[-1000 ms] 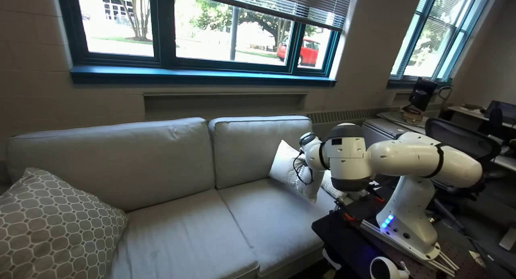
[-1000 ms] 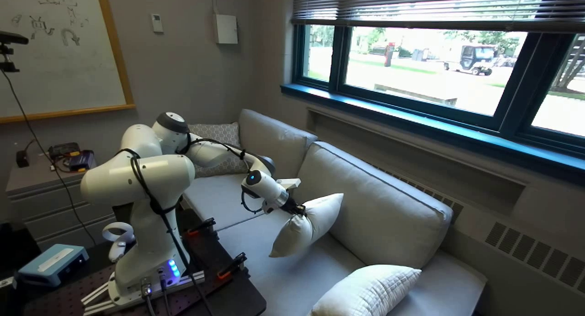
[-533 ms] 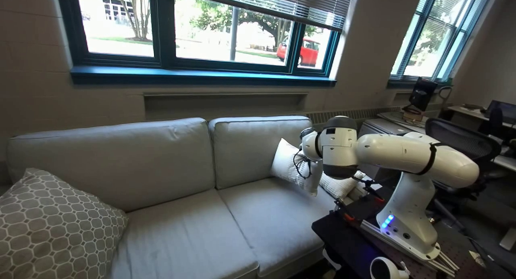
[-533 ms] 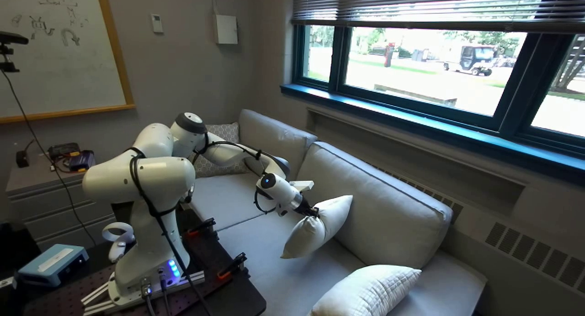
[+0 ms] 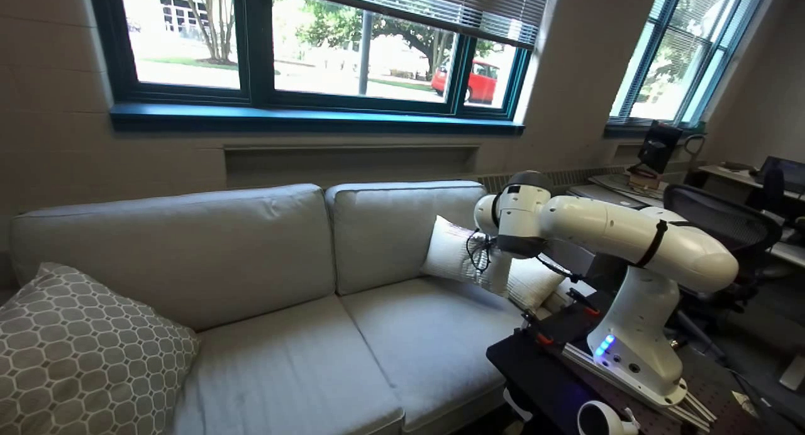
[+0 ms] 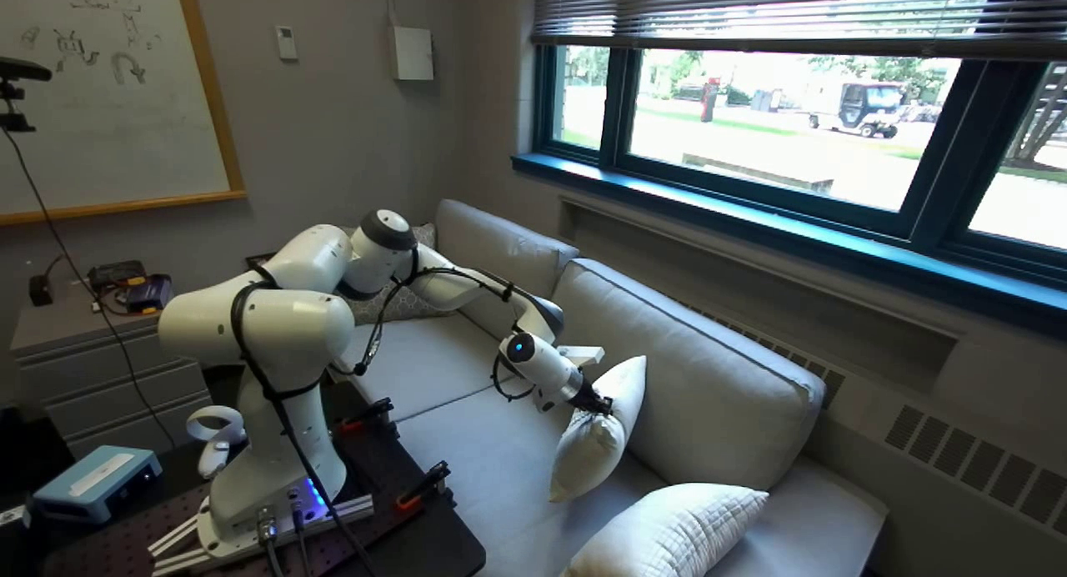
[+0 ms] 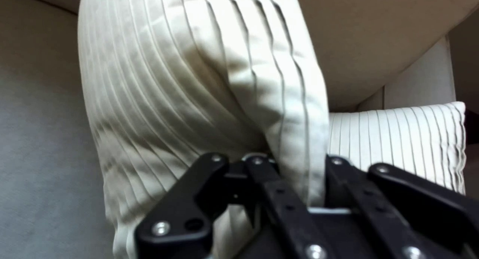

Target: Pick up the pillow and lean it against the handle of the couch, pick up the second pillow and lean it against the first pillow

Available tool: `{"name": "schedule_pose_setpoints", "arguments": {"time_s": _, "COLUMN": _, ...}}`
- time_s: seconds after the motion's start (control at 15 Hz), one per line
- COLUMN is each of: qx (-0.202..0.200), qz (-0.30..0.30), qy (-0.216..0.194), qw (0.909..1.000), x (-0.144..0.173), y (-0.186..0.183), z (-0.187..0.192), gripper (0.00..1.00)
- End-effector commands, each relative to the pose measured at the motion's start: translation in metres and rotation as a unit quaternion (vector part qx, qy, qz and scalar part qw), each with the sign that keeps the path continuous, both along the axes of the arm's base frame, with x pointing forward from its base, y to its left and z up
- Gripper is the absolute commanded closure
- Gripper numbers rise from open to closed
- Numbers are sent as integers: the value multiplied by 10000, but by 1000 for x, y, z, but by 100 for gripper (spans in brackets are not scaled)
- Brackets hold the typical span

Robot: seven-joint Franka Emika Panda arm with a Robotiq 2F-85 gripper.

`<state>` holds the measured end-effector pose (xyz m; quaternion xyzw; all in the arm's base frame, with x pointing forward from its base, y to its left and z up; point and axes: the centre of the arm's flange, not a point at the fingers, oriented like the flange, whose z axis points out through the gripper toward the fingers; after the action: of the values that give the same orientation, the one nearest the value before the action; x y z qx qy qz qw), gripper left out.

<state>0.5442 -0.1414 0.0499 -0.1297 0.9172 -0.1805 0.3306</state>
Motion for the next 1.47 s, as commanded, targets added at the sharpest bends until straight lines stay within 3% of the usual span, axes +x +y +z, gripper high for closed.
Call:
{"name": "schedule_pose_setpoints", "arguments": {"time_s": 0.0, "qx": -6, "qz": -117, "qy": -105, "qw": 9999, "x": -14, "y": -14, "z": -46, "gripper": 93}}
{"name": "schedule_pose_setpoints", "arguments": {"time_s": 0.6, "qx": 189, "qz": -948, "qy": 339, "qw": 9947, "x": -86, "y": -19, "z": -94, "gripper": 93}}
{"name": "schedule_pose_setpoints", "arguments": {"time_s": 1.07, "qx": 11, "qz": -1672, "qy": 344, "qw": 9853, "x": -126, "y": -41, "z": -77, "gripper": 93}}
{"name": "schedule_pose_setpoints", "arguments": {"time_s": 1.4, "qx": -233, "qz": -1863, "qy": 242, "qw": 9819, "x": -131, "y": -51, "z": -57, "gripper": 94}}
